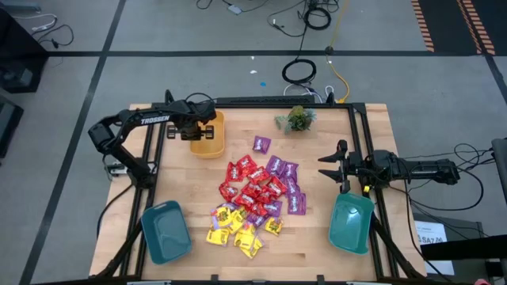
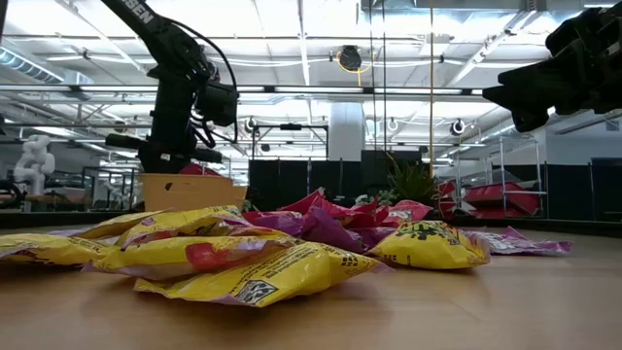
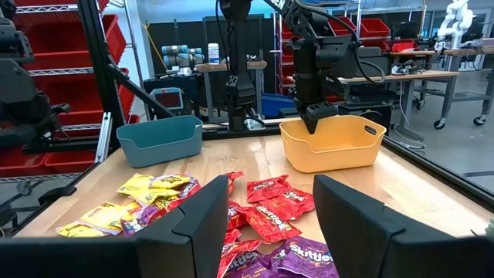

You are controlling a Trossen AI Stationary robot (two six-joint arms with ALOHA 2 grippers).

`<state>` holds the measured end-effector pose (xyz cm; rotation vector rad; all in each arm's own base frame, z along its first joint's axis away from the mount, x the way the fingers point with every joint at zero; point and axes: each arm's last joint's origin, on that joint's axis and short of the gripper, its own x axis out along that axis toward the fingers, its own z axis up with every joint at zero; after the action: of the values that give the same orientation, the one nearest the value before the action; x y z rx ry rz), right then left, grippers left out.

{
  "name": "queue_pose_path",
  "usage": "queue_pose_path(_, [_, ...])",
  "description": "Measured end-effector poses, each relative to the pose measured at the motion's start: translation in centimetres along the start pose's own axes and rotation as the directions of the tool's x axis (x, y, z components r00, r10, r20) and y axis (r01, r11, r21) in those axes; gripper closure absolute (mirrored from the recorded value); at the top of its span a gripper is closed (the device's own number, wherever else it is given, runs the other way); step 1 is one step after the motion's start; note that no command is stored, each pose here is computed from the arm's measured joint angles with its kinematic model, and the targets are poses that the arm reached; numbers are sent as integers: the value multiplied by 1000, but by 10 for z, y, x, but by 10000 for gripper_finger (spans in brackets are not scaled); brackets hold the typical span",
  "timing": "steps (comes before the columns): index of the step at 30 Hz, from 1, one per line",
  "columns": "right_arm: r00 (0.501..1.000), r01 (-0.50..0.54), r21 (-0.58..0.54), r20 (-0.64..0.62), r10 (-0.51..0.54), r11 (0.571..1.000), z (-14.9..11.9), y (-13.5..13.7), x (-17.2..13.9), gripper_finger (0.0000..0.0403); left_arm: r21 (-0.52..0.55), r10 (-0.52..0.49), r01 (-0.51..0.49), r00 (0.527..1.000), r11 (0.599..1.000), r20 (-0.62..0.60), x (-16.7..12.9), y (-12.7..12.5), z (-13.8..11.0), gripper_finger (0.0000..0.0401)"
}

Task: Sort candy
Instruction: Adjust the yellow bin

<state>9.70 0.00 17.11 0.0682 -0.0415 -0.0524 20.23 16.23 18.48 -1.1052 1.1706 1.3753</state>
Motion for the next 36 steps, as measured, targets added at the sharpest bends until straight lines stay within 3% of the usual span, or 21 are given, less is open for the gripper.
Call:
queue_pose_path(13, [1000, 0, 0, -1, 0, 1000, 0, 0, 0, 220, 32, -25, 26, 999, 999, -40, 0, -1, -1, 360])
queue_pose_path(36, [1000, 0, 0, 0, 0, 1000, 0, 0, 0, 220, 34, 9, -9, 1000, 999, 9, 0, 0, 0, 360])
